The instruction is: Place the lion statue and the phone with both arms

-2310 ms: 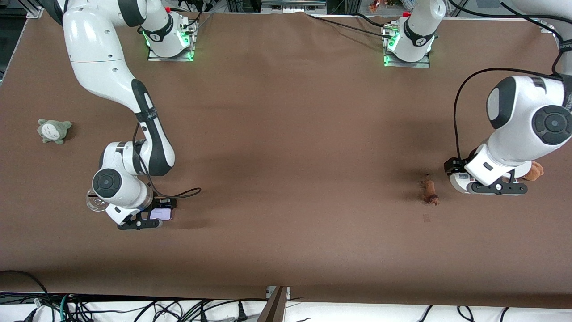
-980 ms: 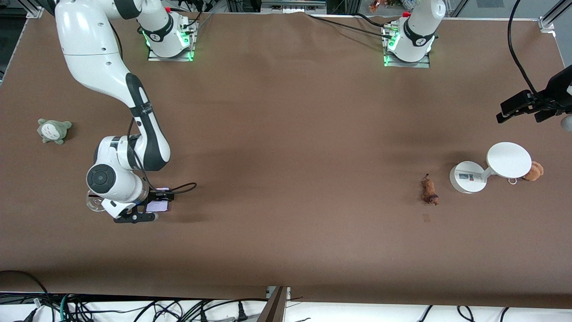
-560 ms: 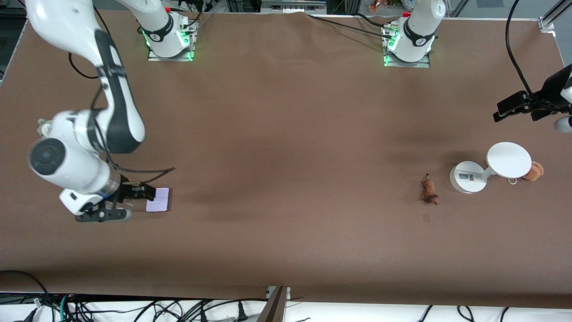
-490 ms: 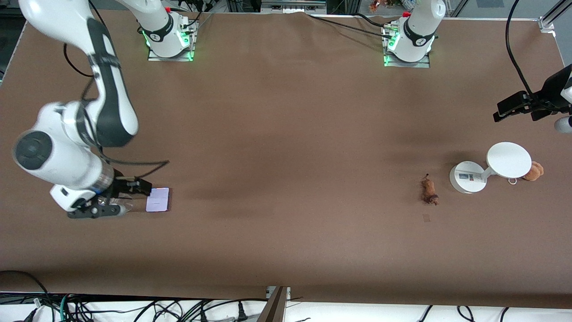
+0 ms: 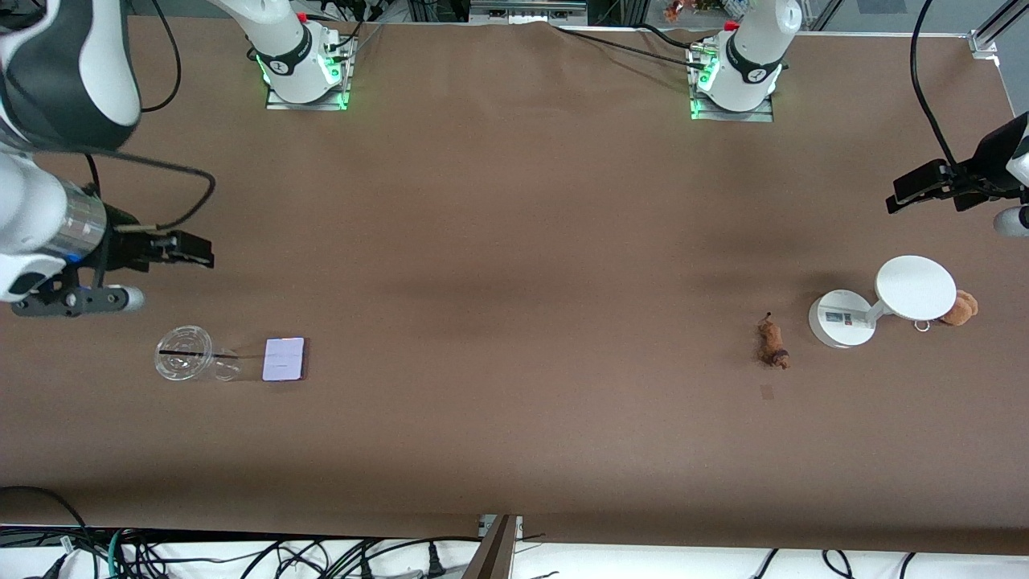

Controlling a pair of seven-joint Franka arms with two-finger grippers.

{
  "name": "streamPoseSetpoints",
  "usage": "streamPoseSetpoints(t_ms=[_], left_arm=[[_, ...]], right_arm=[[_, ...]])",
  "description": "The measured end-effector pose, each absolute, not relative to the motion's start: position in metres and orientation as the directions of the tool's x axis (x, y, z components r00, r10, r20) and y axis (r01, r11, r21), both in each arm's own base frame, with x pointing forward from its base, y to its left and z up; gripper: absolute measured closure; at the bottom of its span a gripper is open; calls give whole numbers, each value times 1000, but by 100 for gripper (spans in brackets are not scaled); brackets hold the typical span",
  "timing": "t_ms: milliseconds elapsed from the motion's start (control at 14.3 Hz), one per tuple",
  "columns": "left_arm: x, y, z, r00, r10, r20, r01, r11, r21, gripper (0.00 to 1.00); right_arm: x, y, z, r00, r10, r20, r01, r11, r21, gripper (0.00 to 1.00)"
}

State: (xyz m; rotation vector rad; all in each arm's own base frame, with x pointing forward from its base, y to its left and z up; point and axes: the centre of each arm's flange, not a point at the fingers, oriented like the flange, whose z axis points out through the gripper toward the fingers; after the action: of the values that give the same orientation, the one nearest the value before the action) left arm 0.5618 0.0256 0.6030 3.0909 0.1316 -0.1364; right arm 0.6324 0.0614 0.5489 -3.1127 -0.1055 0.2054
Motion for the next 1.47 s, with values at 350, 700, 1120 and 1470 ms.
streamPoseSetpoints(t_ms=[350, 700, 1120, 1470], left_arm=[[565, 28, 597, 992, 83, -98, 84, -996, 6, 0], [568, 24, 592, 990, 92, -106, 92, -996, 0, 0], [570, 21, 590, 990, 92, -110, 92, -996, 0, 0], [572, 22, 586, 988, 98, -116, 99, -995, -1, 0]], right_arm=[[621, 48, 579, 994, 55, -99, 52, -998, -33, 0], [592, 21, 612, 997, 32, -73, 31, -999, -15, 0], [586, 48, 602, 991, 86, -100, 92, -994, 52, 0], [579, 39, 596, 991, 74, -109, 80, -996, 49, 0]])
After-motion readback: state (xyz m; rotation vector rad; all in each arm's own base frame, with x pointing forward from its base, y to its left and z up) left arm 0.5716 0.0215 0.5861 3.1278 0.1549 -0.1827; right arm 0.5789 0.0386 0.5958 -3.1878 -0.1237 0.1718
